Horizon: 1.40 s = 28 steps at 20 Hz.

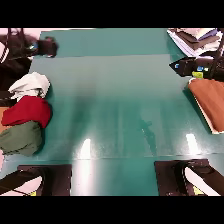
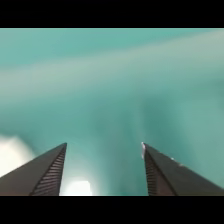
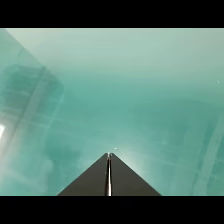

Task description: Fold the shirts.

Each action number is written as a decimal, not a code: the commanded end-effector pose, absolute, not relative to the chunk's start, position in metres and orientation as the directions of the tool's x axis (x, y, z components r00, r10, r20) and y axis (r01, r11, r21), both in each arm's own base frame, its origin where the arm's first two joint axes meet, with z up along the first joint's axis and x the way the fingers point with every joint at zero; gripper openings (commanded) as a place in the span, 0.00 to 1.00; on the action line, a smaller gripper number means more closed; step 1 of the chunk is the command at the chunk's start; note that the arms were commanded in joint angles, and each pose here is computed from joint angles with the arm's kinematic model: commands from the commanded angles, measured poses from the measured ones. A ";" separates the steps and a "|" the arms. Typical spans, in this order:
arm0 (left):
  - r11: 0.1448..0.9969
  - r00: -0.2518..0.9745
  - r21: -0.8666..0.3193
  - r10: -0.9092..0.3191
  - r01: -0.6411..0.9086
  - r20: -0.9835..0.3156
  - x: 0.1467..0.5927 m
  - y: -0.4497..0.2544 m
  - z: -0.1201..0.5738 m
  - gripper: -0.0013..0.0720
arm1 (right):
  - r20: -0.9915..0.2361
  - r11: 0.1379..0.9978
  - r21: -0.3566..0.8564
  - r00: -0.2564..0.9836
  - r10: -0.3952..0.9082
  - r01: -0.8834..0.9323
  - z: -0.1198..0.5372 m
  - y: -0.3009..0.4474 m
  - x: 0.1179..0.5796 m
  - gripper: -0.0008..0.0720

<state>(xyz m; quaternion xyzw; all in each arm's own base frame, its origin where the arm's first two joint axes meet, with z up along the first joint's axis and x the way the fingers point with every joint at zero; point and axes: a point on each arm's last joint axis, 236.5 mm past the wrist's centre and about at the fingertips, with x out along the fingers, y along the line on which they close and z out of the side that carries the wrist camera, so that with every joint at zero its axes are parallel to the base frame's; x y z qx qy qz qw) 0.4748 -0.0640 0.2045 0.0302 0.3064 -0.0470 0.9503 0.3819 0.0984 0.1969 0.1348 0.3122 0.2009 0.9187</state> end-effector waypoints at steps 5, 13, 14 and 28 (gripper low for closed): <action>0.977 0.524 0.089 0.179 -0.193 -0.833 0.464 0.093 0.029 0.78 | -0.517 0.883 0.374 0.726 0.454 -0.285 0.197 0.099 0.382 0.04; 0.981 0.470 0.098 0.168 -0.170 -0.867 0.480 0.094 -0.030 0.50 | -0.504 0.871 0.369 0.717 0.482 -0.325 0.200 0.116 0.380 0.04; 0.981 0.471 0.098 0.168 -0.169 -0.866 0.482 0.094 -0.026 0.19 | -0.492 0.871 0.366 0.727 0.479 -0.326 0.203 0.117 0.383 0.04; 0.946 0.973 0.258 -0.154 0.196 -0.173 0.400 -0.080 0.424 0.05 | -0.120 0.884 0.203 0.886 0.448 -0.420 0.396 0.108 0.376 0.04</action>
